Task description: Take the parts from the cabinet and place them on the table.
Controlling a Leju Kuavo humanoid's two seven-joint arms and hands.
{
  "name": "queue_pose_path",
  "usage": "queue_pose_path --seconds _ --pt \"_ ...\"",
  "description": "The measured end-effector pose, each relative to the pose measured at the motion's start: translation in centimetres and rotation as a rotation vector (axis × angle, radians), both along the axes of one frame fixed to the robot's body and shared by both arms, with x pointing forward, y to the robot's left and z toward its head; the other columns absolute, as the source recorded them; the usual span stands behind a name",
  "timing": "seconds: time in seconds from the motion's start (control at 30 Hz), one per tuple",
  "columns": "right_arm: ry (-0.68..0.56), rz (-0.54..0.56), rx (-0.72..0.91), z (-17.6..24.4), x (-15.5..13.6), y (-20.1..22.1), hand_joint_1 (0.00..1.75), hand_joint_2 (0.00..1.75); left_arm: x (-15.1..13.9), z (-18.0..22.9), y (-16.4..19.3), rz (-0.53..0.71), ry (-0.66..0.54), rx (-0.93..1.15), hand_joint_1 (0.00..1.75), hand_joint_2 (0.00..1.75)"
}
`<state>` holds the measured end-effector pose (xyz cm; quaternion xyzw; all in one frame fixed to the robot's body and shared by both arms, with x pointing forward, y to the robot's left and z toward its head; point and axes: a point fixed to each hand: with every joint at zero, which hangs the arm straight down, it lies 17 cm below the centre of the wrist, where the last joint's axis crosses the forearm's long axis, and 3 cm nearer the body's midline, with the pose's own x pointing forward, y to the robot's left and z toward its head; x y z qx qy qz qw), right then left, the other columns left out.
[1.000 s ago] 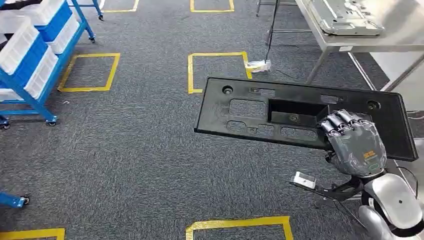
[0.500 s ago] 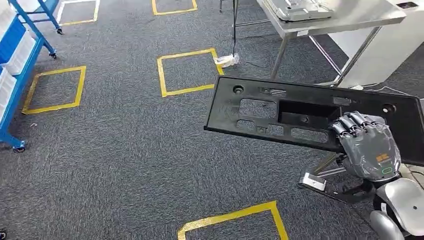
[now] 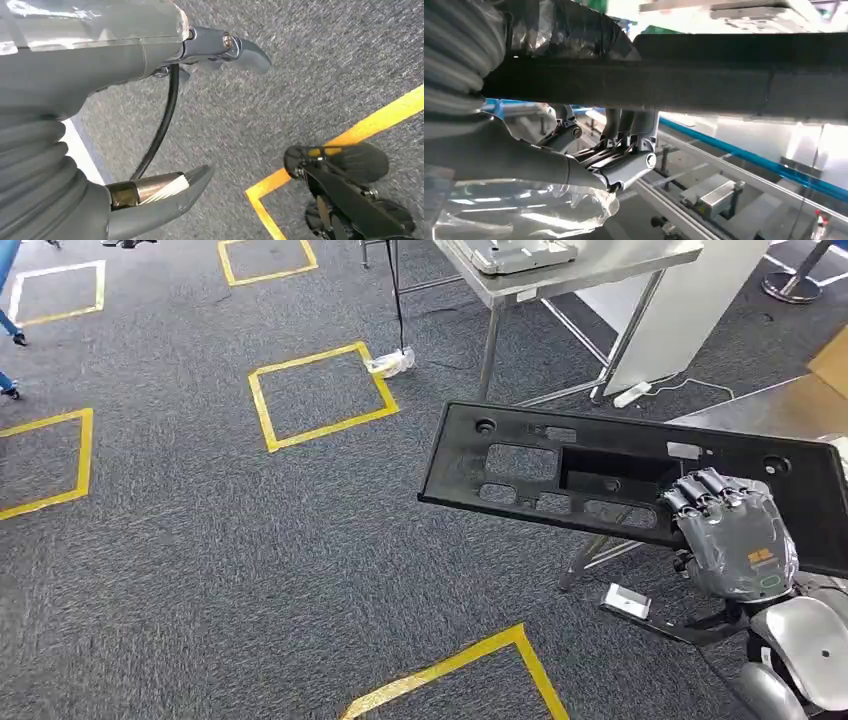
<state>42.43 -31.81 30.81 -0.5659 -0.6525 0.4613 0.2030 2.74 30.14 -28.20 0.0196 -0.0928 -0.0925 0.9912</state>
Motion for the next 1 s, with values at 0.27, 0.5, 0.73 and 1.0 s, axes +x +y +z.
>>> queue_pose_path --seconds 0.27,0.5,0.73,1.0 --pt "0.021 -0.026 0.009 -0.1 0.8 -1.4 1.75 1.75 -0.6 0.0 -0.8 0.010 0.007 -0.016 0.00 1.75" --pt "0.037 -0.046 0.003 -0.1 1.3 -2.3 1.75 1.75 0.1 0.1 -1.2 0.019 -0.007 -0.027 0.00 1.75" --pt "0.058 -0.076 0.011 0.0 1.8 -3.2 1.75 1.75 -0.5 0.0 -1.4 0.019 0.013 -0.029 0.00 1.75" --pt "0.081 -0.116 0.029 -0.6 1.9 -4.7 1.75 1.75 -0.9 0.0 -1.6 -0.005 0.026 -0.032 0.00 1.75"
